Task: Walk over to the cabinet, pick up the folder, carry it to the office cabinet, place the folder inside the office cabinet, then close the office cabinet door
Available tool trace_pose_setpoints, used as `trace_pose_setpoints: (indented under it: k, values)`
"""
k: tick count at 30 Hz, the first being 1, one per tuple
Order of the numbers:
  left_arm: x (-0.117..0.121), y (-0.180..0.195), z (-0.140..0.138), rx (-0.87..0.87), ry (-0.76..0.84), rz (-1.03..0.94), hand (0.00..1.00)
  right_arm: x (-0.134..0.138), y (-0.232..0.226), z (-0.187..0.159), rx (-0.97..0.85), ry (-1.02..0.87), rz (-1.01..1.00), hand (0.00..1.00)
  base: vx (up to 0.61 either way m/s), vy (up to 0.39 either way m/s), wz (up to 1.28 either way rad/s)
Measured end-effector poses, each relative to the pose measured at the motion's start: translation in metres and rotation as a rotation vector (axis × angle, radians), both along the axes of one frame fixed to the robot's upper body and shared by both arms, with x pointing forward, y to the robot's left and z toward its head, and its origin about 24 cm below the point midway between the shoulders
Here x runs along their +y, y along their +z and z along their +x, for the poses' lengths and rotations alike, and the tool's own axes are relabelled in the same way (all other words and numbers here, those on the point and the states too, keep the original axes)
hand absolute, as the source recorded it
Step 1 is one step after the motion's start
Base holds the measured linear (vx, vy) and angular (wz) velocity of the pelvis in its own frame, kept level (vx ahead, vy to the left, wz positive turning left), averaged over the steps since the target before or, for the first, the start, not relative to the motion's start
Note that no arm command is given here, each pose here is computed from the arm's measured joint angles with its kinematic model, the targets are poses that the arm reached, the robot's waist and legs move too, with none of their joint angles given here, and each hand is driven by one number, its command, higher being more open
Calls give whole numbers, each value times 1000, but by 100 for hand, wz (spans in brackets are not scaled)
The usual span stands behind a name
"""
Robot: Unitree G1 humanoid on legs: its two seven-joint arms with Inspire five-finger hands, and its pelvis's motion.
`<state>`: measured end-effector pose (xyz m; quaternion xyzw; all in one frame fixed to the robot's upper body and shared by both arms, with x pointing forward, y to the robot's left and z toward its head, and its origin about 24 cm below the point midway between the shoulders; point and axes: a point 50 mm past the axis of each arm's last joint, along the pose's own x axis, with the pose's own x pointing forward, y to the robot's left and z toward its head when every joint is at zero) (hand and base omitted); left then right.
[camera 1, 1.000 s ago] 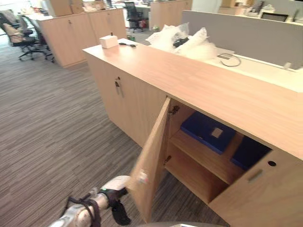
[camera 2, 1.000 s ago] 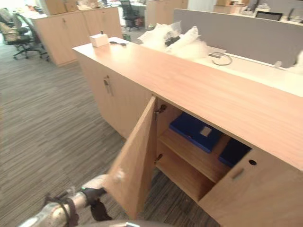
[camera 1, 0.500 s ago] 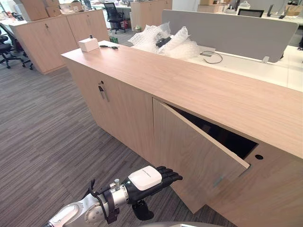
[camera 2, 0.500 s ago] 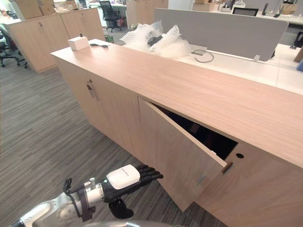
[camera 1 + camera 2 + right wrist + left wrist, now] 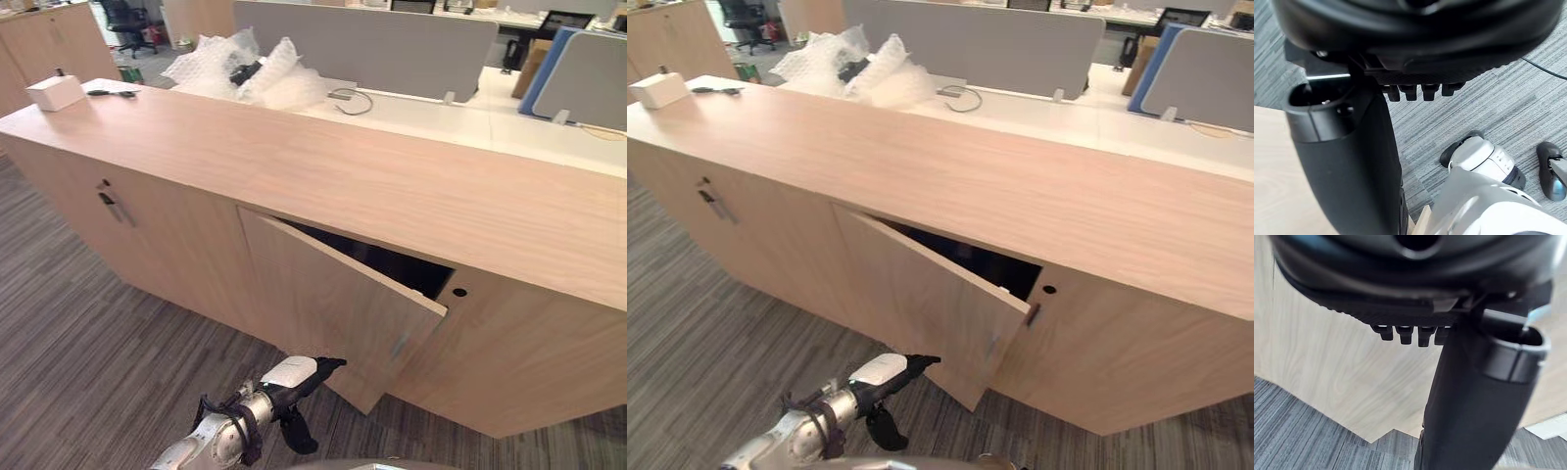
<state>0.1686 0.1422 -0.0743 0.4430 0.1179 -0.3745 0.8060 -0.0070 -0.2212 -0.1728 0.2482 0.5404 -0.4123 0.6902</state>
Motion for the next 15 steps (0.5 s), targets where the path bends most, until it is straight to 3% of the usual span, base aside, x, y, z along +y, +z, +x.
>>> trace_pose_setpoints:
  k: [2,4,5,7,12,15]
  values:
    - [2,-5,7,34,179,-71,100,-6,1,4,-5,-3,-16,100,116,-146,-84]
    - [11,-14,14,106,595,-320,100,-15,4,11,-20,-10,-52,100,129,-49,-99]
    - [13,-18,14,126,714,-391,100,-16,4,12,-18,-12,-58,100,119,49,-112]
    - [26,-31,2,203,1078,-597,100,-20,5,20,-27,-33,-77,100,95,132,-116]
    - [43,-54,-38,321,1578,-914,100,-11,4,24,-35,-13,-67,100,74,178,-63]
    - [56,-69,-73,388,1764,-922,100,11,0,17,-25,35,-8,100,88,171,-21]
